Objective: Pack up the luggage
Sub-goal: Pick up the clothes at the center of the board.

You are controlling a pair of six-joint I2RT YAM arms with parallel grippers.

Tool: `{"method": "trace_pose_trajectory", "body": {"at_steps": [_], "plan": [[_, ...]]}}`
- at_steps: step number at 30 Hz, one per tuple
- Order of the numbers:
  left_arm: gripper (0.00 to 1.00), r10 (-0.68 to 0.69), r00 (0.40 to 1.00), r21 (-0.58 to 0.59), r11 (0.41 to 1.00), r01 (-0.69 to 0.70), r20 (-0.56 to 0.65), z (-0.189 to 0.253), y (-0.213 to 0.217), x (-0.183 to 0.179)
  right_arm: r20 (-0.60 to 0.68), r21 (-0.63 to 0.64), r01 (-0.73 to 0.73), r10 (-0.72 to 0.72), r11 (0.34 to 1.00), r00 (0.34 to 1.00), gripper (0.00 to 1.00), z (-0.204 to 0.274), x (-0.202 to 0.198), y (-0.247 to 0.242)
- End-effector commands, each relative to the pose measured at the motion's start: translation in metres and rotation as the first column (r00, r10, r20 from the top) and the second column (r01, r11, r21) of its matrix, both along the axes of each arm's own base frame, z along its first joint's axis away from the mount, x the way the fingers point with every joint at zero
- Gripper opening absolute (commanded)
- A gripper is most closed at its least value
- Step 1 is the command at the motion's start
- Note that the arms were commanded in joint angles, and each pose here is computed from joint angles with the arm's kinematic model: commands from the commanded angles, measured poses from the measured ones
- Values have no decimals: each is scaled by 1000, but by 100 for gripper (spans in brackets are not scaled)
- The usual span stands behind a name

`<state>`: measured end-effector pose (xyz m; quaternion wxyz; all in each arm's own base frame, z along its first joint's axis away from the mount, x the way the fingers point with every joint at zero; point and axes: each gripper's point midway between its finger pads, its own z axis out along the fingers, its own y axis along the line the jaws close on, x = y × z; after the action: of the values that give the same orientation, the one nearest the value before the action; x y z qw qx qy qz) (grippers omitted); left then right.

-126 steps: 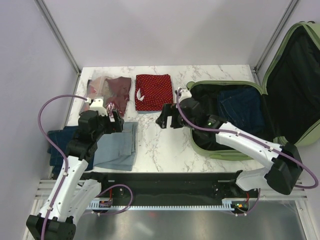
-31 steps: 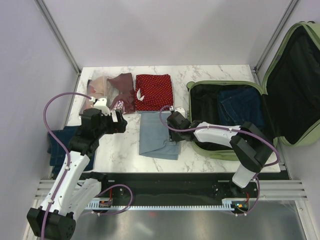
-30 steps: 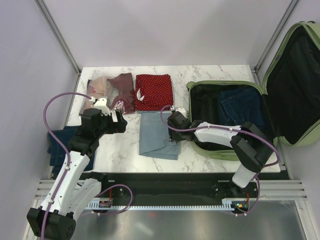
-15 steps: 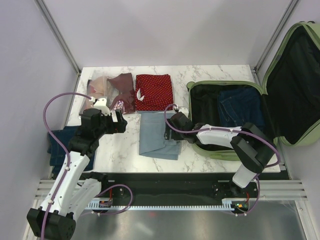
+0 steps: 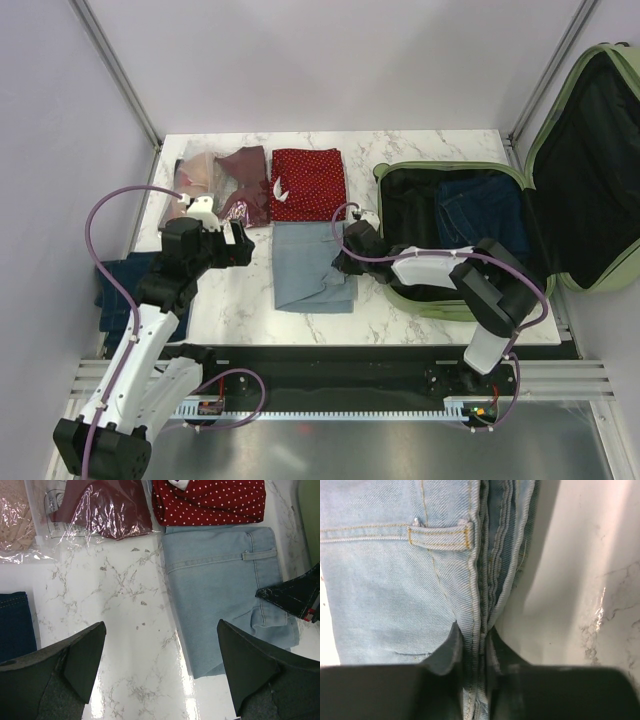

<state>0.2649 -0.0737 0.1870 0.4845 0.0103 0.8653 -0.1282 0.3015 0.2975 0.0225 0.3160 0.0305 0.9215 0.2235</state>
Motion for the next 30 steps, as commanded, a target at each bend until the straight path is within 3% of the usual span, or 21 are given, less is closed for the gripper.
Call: {"method": "trace_pose_trajectory", "body": {"at_steps": [1,3,13,30], "plan": [[100,-16,998,-31,999,18,68,25,-6,4,-139,-158,-38,16,987,990,8,-44,-31,-30],[100,-16,998,-31,999,18,69,25,-6,4,-119,-168,-59,39,984,992,0,-34,-26,-27],[100,-17,997,-35,999,19,79,28,-7,4,60,-221,-64,79,973,995,0,52,7,-26],[100,-24,996,-37,999,27,83,29,-8,3,169,-352,-64,131,934,977,0,156,24,-43]]}}
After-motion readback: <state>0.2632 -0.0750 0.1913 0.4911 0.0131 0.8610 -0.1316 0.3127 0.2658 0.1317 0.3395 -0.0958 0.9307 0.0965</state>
